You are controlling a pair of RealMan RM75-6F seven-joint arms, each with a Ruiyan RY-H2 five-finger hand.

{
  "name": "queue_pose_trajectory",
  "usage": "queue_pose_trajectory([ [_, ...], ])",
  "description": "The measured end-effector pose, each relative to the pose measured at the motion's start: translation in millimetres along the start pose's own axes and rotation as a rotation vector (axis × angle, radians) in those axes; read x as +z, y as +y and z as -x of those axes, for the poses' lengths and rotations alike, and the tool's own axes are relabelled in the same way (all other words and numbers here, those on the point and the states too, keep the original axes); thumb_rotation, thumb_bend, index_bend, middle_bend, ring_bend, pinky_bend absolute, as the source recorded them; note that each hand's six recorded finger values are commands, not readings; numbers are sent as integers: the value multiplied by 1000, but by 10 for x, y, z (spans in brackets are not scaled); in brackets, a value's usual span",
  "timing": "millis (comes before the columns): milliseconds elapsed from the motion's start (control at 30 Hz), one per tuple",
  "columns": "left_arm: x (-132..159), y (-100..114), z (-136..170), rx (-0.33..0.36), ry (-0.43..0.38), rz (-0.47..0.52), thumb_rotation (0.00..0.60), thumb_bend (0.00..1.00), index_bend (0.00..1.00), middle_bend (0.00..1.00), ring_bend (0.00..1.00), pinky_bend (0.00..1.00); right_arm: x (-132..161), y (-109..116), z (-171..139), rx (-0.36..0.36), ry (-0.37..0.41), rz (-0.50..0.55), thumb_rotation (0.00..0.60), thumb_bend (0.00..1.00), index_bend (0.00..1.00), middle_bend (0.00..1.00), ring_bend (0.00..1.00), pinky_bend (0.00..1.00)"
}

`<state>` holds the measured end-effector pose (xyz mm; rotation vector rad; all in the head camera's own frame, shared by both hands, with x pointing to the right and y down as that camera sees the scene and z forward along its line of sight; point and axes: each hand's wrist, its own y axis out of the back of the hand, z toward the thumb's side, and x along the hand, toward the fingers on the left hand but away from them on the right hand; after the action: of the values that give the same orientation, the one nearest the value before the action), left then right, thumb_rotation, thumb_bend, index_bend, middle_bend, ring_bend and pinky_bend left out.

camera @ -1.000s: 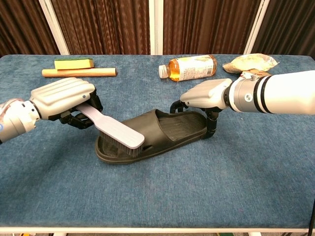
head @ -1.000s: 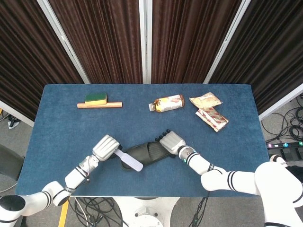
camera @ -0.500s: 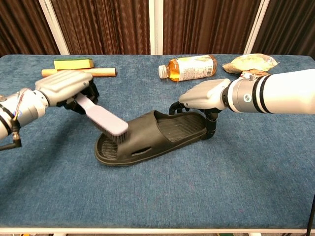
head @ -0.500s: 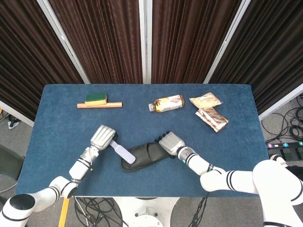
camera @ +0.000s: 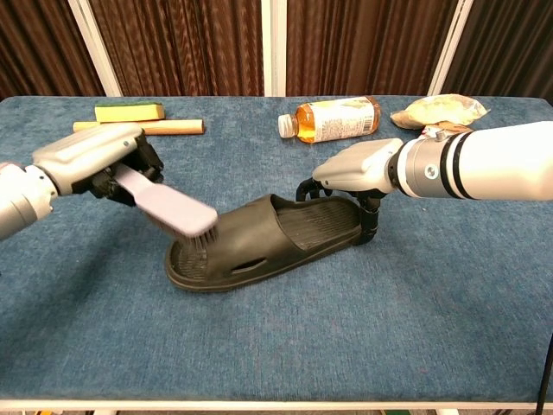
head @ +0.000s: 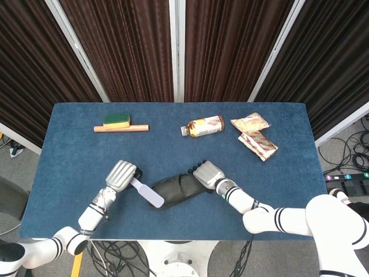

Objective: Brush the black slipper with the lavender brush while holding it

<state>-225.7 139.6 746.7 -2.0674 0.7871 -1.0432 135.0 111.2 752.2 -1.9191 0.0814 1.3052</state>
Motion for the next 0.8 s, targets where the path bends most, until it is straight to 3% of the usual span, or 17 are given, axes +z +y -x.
queue_pose_trajectory([
  [167, 131, -166, -96, -45, -4, -80, 600, 681, 1000, 1000, 1000, 1000, 8, 3, -4, 0, -1, -8, 600, 317, 414, 380, 206, 218],
  [367, 164, -331, -308, -93, 45, -131, 600, 681, 1000, 1000, 1000, 1000, 42, 27, -12, -3, 5, -12, 600, 317, 414, 380, 206, 221],
  [700, -198, -154, -471, -39, 287, -56, 600, 688, 1000, 1000, 1000, 1000, 63, 24, -11, -3, 7, -16, 600, 317, 412, 381, 206, 223],
  [800, -263, -88, -447, -21, 321, -12, 600, 688, 1000, 1000, 1000, 1000, 60, 29, -8, -4, 6, -14, 600, 317, 408, 381, 206, 223],
])
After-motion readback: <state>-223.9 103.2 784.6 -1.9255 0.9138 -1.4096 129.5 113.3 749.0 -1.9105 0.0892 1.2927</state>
